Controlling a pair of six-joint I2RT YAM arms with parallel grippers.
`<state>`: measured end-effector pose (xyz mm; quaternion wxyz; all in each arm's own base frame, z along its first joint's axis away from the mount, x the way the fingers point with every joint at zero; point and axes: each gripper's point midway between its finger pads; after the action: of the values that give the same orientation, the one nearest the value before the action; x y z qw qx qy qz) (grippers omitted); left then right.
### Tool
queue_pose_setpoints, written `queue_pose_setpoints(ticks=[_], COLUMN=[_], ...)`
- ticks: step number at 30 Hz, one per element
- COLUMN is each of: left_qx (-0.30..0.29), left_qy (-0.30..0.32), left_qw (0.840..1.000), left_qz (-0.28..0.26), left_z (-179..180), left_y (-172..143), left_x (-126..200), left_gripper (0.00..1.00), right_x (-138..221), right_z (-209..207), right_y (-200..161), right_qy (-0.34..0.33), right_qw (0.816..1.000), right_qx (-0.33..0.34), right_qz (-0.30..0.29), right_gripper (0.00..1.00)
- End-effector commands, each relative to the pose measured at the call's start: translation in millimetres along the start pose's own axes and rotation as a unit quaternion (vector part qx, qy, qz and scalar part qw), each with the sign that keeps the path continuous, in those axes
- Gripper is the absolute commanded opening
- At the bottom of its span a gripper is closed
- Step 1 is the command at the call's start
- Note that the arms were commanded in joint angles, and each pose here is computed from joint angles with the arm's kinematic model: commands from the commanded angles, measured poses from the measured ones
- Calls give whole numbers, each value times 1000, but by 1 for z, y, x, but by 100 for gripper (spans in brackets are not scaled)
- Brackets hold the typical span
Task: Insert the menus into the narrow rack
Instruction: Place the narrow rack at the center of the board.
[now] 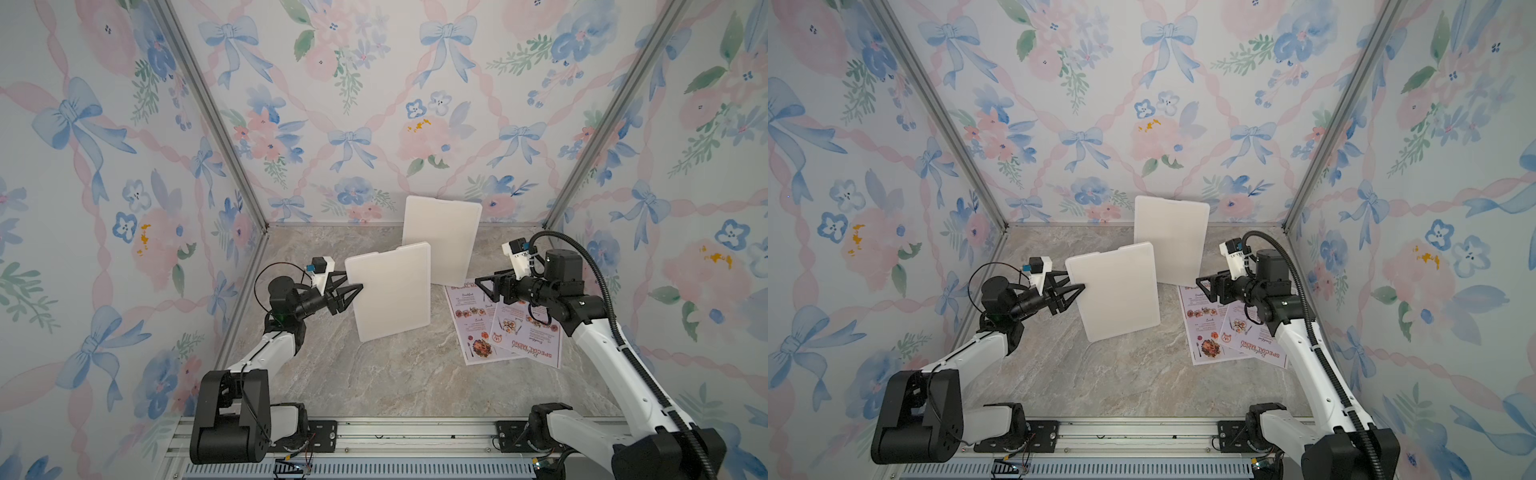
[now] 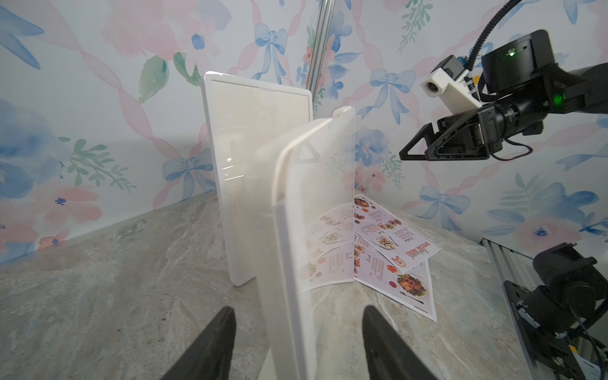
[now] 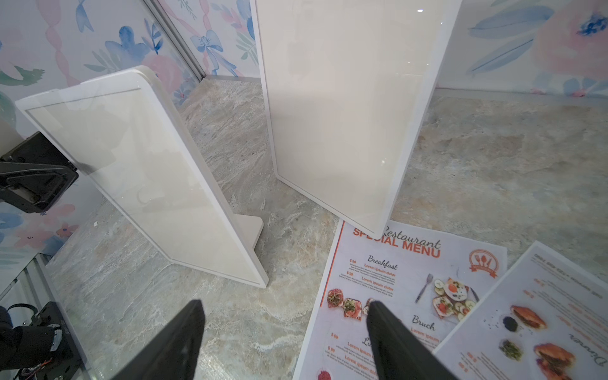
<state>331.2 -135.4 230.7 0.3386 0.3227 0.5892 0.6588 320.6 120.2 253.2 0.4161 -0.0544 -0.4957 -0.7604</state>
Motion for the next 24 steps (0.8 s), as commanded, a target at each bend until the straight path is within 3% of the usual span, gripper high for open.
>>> queue_pose_setpoints(ticks=[1,3,6,12,16,19,22,24], left_qx=[-32,-36,-45,-58,-64,-62,-68,-56], left_qy=[26,37,66,101,116,122,148,199], left_qw=[999,999,997,993,991,991,987,978], left_qz=[-7,-5,3,7,8,2,-9,9], left_z=[13,15,24,39,44,41,30,26], left_y=[12,11,6,10,13,20,39,43], left_x=[3,5,8,12,12,16,27,34], left_gripper=[61,58,44,44,50,64,71,72], right_x=[9,10,10,8,9,11,20,33], right_z=[6,7,8,8,5,-5,-25,-48], right_y=[8,10,9,8,7,6,2,-5], right_qy=[3,4,7,8,2,-28,-90,-147], right_qw=[1000,1000,1000,1000,1000,999,992,978], right_qx=[0,4,6,3,-4,-29,-89,-149], right_qz=[-6,-10,-8,-5,-7,-9,-12,-19], right_gripper=[80,80,80,79,80,82,82,82])
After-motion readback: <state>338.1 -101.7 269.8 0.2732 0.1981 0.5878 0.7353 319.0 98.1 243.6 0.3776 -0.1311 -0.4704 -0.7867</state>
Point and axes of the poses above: each gripper's point midway between its finger pads, its own x axis back along the fingers, its own z axis along the line the jaws close on, y = z × x, and after that the axes turned 15 degrees about -x, right-handed
